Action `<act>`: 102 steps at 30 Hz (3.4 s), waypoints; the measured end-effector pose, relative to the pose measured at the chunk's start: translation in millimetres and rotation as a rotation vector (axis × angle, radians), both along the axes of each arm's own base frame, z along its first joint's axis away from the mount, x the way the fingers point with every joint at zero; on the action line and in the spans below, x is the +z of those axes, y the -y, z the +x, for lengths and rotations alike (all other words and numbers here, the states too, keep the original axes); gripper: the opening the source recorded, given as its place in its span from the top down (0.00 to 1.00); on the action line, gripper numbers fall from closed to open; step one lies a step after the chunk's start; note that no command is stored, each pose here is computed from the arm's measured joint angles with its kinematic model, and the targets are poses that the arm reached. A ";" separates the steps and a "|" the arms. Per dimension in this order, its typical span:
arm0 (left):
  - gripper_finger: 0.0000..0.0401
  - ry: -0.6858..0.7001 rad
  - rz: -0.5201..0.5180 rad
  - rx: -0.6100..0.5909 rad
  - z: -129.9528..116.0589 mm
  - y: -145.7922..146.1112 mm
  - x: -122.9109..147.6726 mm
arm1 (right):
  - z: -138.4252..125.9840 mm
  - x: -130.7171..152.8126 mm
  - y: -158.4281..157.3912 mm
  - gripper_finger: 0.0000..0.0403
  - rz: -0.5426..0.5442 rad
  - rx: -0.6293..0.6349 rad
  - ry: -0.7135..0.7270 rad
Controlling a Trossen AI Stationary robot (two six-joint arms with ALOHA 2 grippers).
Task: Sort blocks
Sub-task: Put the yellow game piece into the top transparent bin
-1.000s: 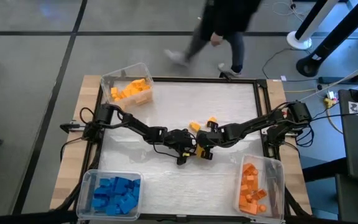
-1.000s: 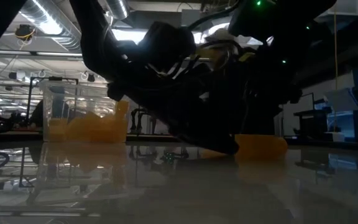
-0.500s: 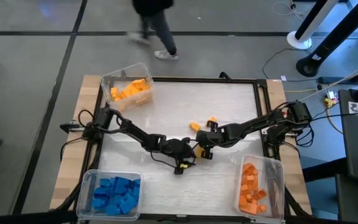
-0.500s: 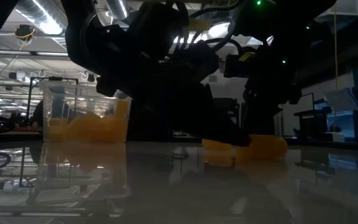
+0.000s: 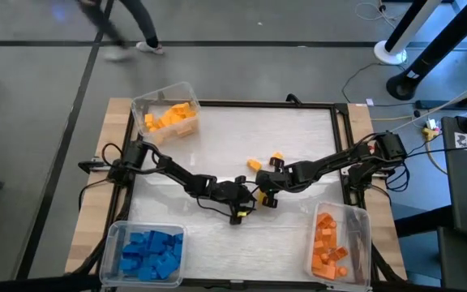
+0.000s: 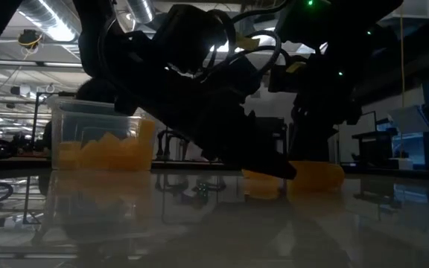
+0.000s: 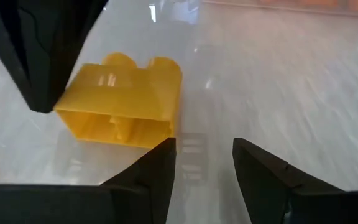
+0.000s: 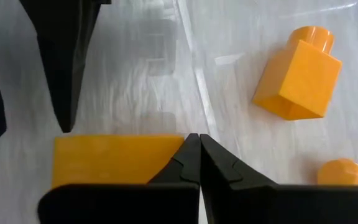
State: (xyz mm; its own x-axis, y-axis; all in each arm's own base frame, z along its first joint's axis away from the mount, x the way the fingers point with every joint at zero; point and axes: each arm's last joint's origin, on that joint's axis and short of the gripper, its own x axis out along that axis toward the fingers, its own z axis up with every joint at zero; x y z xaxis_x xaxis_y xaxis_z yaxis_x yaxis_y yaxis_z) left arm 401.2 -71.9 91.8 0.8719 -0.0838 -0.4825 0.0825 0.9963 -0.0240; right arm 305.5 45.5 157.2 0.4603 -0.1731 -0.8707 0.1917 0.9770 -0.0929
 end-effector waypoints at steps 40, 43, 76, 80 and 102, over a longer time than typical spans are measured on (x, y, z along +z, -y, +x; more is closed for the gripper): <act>1.00 0.169 0.076 0.018 38.1 -3.9 24.9 | -16.7 60.9 5.2 1.00 -0.093 0.029 0.101; 0.99 0.170 0.035 0.036 37.0 -4.0 36.4 | -24.5 86.7 8.8 1.00 -0.155 -0.014 0.151; 0.61 -0.005 0.766 -0.113 29.0 -2.8 22.6 | -30.3 103.1 9.7 1.00 -0.158 0.006 0.186; 0.61 -0.031 0.788 -0.103 30.9 -14.7 16.2 | -30.3 103.1 9.7 1.00 -0.159 0.005 0.186; 0.62 0.071 0.769 -0.131 40.7 -33.0 4.4 | -30.2 102.9 10.0 1.00 -0.168 0.000 0.187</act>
